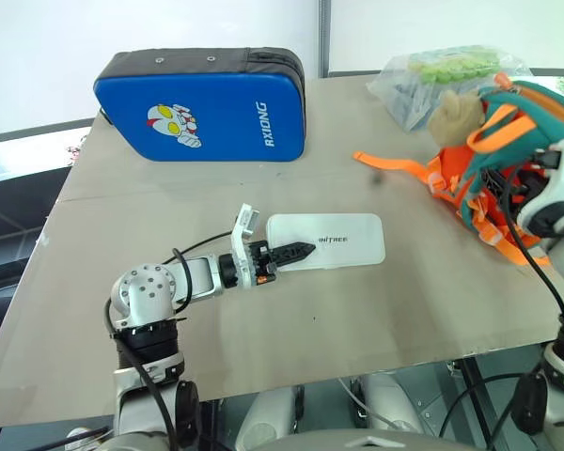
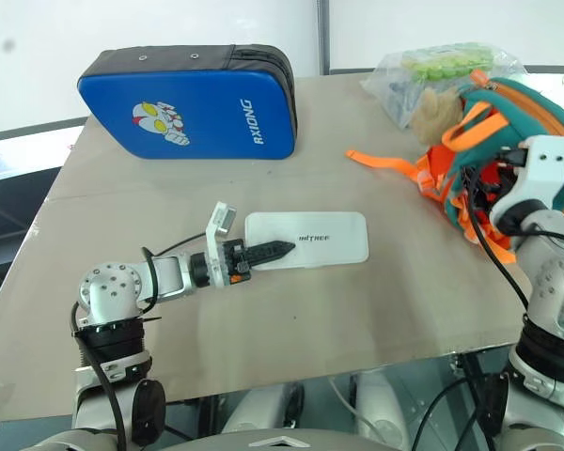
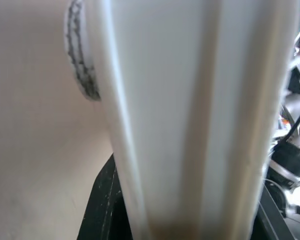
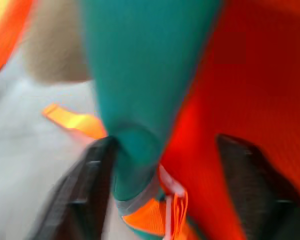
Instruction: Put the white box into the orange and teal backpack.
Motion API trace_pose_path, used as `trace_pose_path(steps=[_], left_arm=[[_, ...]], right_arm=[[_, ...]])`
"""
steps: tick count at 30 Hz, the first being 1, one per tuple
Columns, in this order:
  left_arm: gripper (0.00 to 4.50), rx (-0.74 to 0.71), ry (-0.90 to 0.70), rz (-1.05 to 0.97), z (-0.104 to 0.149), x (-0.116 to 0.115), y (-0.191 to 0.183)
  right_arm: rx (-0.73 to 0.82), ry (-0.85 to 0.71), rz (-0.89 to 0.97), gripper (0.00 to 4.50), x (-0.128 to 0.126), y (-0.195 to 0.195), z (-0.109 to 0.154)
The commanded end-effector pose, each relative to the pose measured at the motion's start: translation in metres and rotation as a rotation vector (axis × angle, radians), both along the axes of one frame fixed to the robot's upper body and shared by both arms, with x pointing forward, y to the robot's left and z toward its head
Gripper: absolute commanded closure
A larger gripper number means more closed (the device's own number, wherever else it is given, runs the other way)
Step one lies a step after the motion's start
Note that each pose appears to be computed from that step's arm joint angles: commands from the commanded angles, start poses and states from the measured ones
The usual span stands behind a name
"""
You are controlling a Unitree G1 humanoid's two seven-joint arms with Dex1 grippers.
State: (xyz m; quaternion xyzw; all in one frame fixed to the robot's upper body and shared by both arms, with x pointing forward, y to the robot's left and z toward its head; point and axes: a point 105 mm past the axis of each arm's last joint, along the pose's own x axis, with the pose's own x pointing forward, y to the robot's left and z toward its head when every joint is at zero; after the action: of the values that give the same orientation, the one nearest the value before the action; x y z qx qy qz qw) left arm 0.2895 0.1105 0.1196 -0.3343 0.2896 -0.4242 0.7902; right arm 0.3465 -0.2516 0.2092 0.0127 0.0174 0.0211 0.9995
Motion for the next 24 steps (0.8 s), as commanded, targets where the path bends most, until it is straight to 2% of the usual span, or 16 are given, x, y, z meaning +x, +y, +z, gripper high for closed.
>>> trace_pose_path(steps=[1,3,11,15,16,18,21,24], left_arm=[[3.62,-0.03,-0.065,0.039,0.012,-0.004,0.005],[3.62,-0.031,-0.064,0.063,0.01,-0.005,0.007],[3.62,-0.025,-0.071,0.113,0.008,-0.003,0.01],[3.62,-0.022,-0.069,0.118,0.009,-0.002,0.013],[3.62,-0.021,-0.069,0.114,0.009,-0.002,0.012],[3.62,-0.02,-0.069,0.108,0.009,-0.001,0.011],[3.62,-0.018,-0.07,0.106,0.01,0.0,0.011],[3.62,-0.012,-0.074,0.102,0.01,0.0,0.011]], right_arm=[[-0.008,-0.066,0.028,3.54,0.0,0.002,0.016],[-0.009,-0.073,0.057,4.48,0.0,0.006,0.018],[-0.013,-0.074,0.174,4.48,-0.005,0.026,0.022],[0.0,-0.079,0.17,3.16,-0.006,0.03,0.028],[0.009,-0.073,0.154,2.45,-0.004,0.031,0.027],[0.036,-0.06,0.128,1.61,0.001,0.033,0.025],[0.069,-0.065,0.117,0.11,0.006,0.037,0.025],[0.102,-0.083,0.07,0.04,0.014,0.035,0.027]])
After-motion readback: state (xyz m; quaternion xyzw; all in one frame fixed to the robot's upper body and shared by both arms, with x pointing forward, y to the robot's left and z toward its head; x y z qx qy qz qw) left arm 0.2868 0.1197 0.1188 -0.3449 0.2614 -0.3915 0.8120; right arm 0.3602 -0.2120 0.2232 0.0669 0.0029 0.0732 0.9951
